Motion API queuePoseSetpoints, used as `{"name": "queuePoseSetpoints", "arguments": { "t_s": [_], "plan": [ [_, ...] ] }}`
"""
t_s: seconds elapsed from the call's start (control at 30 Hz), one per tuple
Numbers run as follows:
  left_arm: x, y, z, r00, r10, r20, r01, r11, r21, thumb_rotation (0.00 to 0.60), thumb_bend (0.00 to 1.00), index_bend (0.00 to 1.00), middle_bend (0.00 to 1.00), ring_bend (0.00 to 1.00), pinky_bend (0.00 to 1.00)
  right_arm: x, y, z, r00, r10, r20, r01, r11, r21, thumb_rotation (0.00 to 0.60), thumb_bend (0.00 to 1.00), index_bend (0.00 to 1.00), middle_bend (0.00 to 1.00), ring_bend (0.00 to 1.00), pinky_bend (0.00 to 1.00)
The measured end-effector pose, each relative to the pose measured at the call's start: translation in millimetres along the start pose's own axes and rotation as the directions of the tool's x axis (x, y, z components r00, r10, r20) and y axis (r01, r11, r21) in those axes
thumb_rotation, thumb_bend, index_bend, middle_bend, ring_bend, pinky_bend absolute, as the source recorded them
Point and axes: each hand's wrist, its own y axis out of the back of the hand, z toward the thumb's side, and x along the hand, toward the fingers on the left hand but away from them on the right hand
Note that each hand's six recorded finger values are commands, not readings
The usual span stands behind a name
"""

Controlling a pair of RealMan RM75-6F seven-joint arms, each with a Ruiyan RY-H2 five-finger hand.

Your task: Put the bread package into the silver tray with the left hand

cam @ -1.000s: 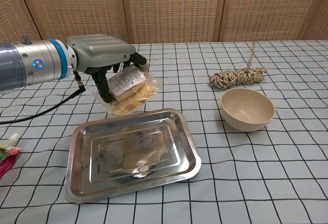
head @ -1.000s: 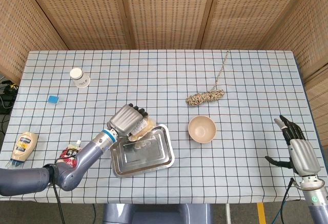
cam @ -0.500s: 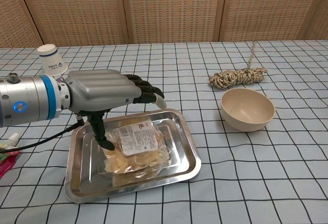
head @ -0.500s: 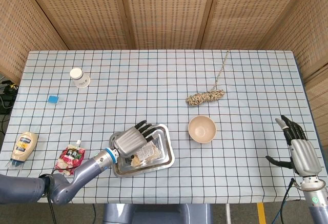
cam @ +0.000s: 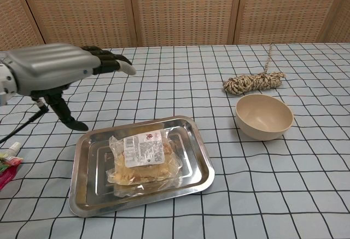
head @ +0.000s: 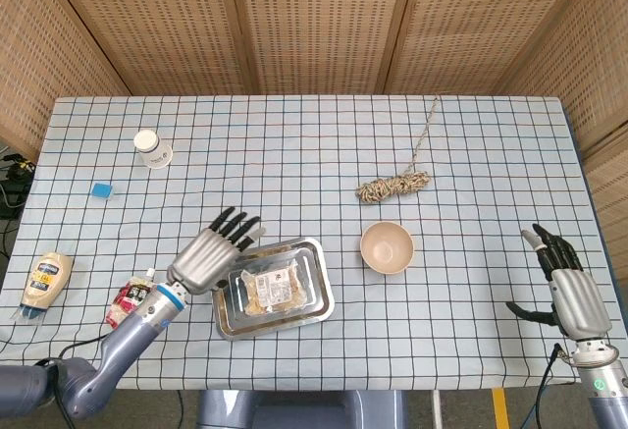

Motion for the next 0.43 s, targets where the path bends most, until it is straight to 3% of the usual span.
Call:
{"name": "queuePoseSetpoints", "arguments": {
  "t_s": [0.07,0.17,0.3,0.43],
  "plan": [
    [-15.5,0.1,-16.2,0.996,0.038,-0.076,-0.039,0.999,-0.011,0.600,0.00,0.00,0.00,0.00,0.00,0.9,-2.0,2.2,1.000,0.007,-0.005,-0.007,1.000,0.008,0.600,0.04,0.02,0.00,0.00,0.00],
    [-49.1,-4.5,-43.5,0.974,0.084,-0.210,-0.090,0.996,-0.023,0.600,0.00,0.00,0.00,0.00,0.00,2.5,-5.7,6.8,1.000,0.018,-0.016,-0.018,1.000,0.017,0.600,0.04,0.02,0.00,0.00,0.00],
    [-106.6,-18.0,-76.3,0.919,0.106,-0.380,-0.133,0.990,-0.047,0.600,0.00,0.00,0.00,0.00,0.00,5.5,-12.0,13.6,0.999,0.037,-0.034,-0.036,0.999,0.036,0.600,0.04,0.02,0.00,0.00,0.00],
    [-155.0,-31.3,-94.6,0.868,0.102,-0.486,-0.160,0.984,-0.079,0.600,0.00,0.00,0.00,0.00,0.00,9.1,-18.8,19.5,0.997,0.056,-0.050,-0.053,0.997,0.054,0.600,0.04,0.02,0.00,0.00,0.00]
  ]
}}
